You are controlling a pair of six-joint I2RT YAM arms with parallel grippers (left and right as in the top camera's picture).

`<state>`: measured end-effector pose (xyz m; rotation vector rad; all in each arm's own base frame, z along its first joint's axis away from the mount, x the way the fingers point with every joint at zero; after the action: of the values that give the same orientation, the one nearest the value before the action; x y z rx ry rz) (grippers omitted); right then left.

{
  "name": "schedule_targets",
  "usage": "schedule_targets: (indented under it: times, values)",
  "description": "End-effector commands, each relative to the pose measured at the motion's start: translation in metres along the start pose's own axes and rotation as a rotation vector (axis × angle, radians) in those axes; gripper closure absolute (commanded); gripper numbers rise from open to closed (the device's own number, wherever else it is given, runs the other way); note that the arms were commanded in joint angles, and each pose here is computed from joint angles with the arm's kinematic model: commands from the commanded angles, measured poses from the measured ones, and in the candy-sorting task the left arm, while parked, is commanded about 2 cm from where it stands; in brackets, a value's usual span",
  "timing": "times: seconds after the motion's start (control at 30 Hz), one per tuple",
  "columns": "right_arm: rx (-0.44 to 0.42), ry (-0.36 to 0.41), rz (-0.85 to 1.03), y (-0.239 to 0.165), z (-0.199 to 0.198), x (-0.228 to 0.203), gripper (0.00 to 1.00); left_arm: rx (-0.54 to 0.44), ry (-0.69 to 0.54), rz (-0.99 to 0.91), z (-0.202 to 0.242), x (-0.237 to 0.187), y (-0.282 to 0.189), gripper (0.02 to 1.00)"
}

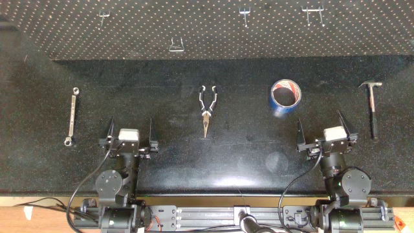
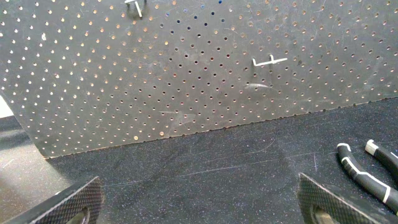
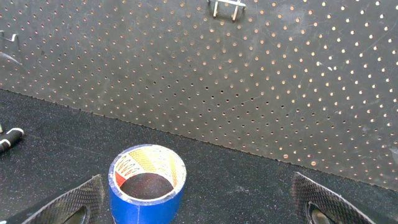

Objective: Place Tools Onto Pegboard

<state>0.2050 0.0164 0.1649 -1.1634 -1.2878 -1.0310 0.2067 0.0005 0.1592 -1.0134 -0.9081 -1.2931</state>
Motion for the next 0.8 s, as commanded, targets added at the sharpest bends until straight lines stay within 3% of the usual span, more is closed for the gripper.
schedule_targets:
  times: [0.03, 0.8]
  values:
    - [-0.007, -0.007, 0.002, -0.0003, -0.0011, -0.0013, 0.025, -0.013, 0.012, 0.009, -0.0018, -0.0028, 0.0004, 0.02]
    - [-0.007, -0.007, 0.002, -0.0003, -0.0011, -0.0013, 0.025, -0.039, -0.021, -0.009, -0.0056, 0.0004, 0.0004, 0.023]
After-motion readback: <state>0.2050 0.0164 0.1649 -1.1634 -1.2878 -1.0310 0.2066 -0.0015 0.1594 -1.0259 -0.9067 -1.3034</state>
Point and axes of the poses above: each gripper's point midway between its finger pads, its own y axis out along the fingers, its own z axis along the line the jaws close on, x = y × z, the point moved 4 cm from there along -y, back along the fingers, and after that the axes turned 8 degrees about y, right-handed, at the moved point
